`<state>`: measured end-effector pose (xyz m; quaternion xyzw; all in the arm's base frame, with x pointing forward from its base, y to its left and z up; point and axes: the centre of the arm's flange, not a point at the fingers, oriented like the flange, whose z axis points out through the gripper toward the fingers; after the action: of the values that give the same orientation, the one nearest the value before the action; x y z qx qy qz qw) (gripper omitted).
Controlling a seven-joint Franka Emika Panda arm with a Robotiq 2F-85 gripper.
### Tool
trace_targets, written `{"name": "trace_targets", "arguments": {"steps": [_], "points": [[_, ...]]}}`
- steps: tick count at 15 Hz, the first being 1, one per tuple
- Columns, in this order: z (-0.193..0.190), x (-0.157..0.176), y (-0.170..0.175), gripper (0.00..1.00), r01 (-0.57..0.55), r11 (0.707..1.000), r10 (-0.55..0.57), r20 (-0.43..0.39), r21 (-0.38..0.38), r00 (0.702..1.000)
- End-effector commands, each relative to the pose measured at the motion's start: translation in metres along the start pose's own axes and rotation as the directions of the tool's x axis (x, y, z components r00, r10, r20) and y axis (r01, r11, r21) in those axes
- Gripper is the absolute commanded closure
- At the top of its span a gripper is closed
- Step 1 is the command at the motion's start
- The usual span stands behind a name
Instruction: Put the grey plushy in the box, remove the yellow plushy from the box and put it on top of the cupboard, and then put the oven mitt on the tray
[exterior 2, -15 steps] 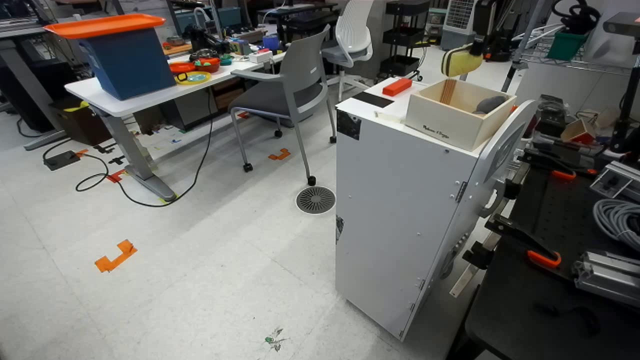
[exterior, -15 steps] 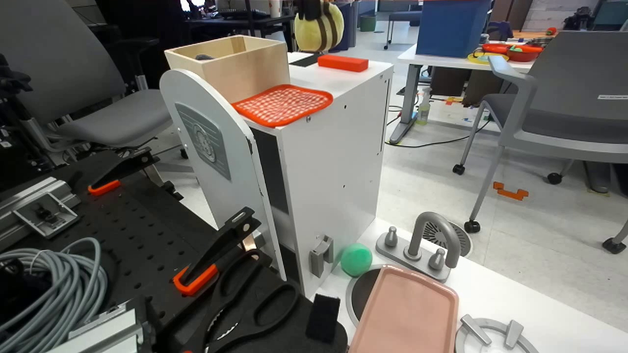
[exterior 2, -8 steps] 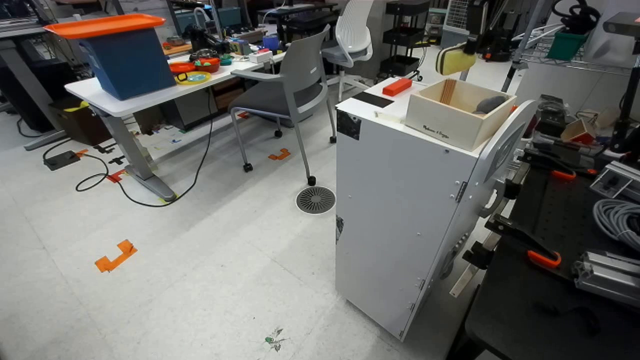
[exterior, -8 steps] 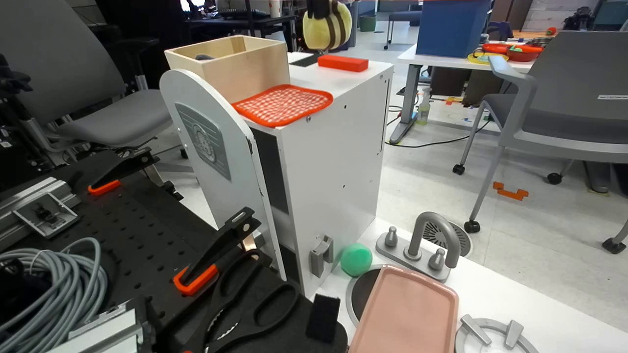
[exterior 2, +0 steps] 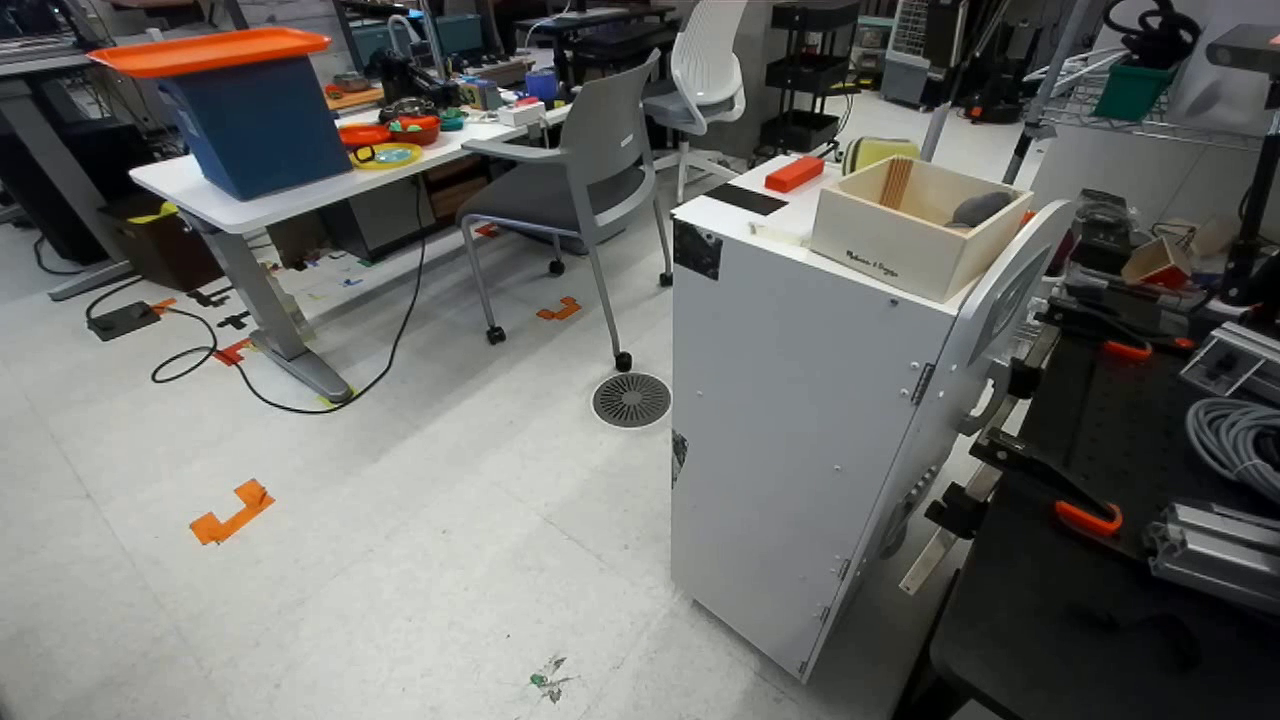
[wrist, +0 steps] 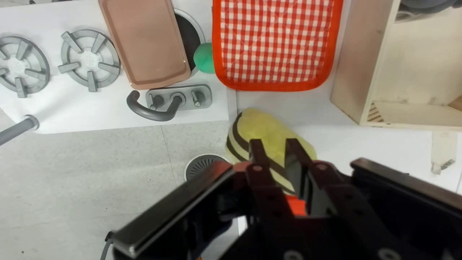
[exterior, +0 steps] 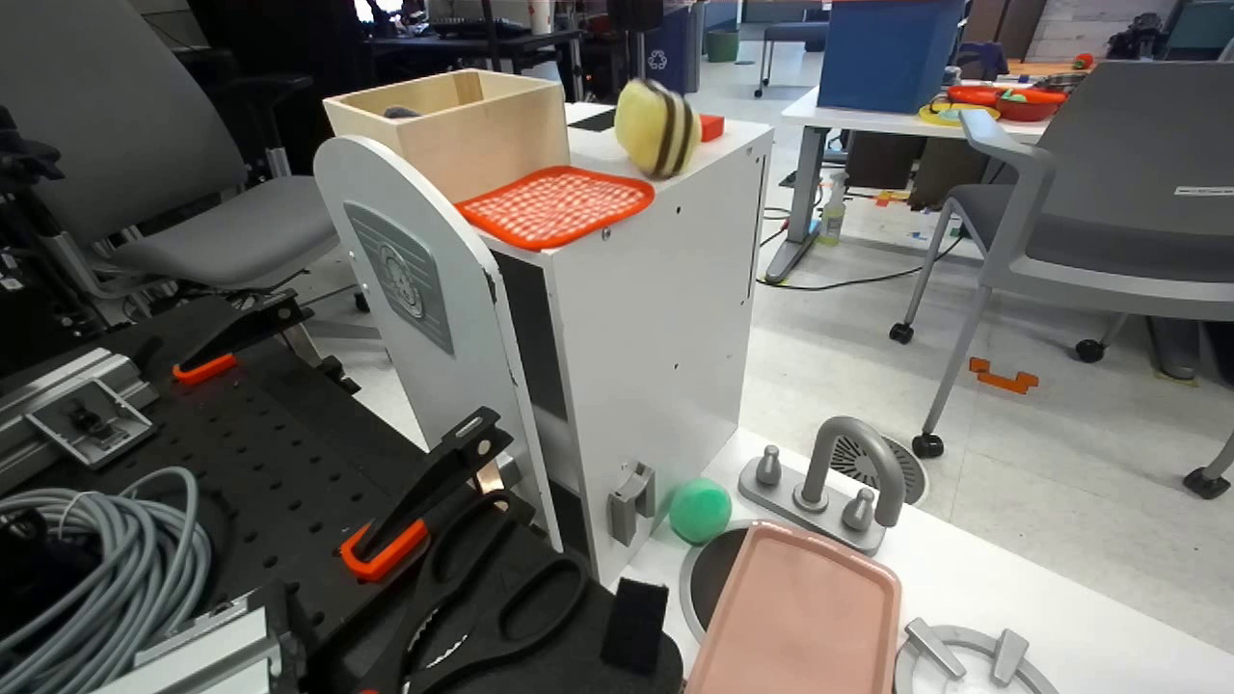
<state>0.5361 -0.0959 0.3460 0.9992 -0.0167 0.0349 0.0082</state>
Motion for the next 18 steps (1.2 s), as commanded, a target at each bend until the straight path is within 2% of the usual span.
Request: {"name": "trace_targets", "arguments": {"steps": [1, 6, 8, 14, 18], "points": [[-0.004, 0.008, 0.003, 0.47, -0.016, 1.0, 0.016, 0.015, 0.004, 1.0], [-0.007, 0.008, 0.008, 0.11, -0.026, 1.0, 0.026, 0.012, 0.009, 1.0], [-0.009, 0.004, 0.008, 0.0, -0.025, 1.0, 0.025, 0.025, 0.018, 0.999], [-0.025, -0.018, -0.005, 0.0, -0.014, 0.997, 0.008, 0.084, 0.07, 0.996], [-0.032, -0.029, -0.005, 0.0, -0.021, 0.999, 0.017, 0.095, 0.04, 0.995]]}}
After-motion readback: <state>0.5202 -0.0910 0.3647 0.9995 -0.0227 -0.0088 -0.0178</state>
